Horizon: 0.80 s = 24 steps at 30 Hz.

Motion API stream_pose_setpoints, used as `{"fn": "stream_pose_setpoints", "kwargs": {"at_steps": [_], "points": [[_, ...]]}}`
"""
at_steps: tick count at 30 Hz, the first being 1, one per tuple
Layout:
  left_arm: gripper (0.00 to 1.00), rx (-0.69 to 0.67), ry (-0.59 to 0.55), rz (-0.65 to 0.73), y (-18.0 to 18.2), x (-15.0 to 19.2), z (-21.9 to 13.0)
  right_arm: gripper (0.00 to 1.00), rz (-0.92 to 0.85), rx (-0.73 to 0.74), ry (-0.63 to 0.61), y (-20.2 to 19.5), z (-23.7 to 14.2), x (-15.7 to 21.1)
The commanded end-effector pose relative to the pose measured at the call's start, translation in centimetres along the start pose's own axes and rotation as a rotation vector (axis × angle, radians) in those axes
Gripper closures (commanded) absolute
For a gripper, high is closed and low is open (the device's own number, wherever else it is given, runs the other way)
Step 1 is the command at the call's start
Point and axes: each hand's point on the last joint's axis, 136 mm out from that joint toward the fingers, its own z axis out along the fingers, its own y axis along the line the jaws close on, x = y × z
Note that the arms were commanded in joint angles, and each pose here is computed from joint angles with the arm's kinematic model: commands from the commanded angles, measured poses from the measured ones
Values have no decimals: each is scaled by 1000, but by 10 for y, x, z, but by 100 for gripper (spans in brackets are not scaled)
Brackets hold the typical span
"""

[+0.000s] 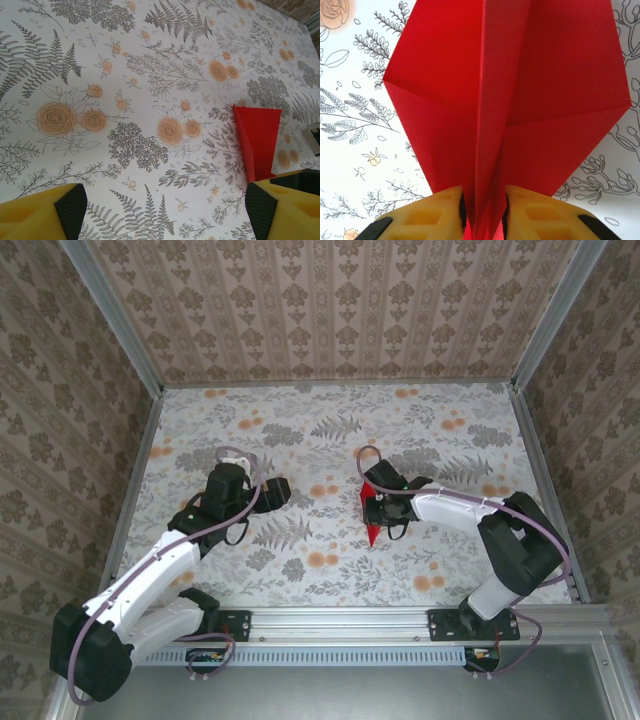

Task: Fold a paper plane with a square sheet of paper (fold left side to right side)
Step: Pick up the paper plane at the center of the table.

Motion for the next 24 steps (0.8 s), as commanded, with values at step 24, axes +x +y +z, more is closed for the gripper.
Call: {"fn": "stream_pose_setpoints", "kwargs": {"at_steps": [24], "points": [[0,53,-44,113,-9,-7,-21,96,-75,90,-53,11,-47,-66]]}}
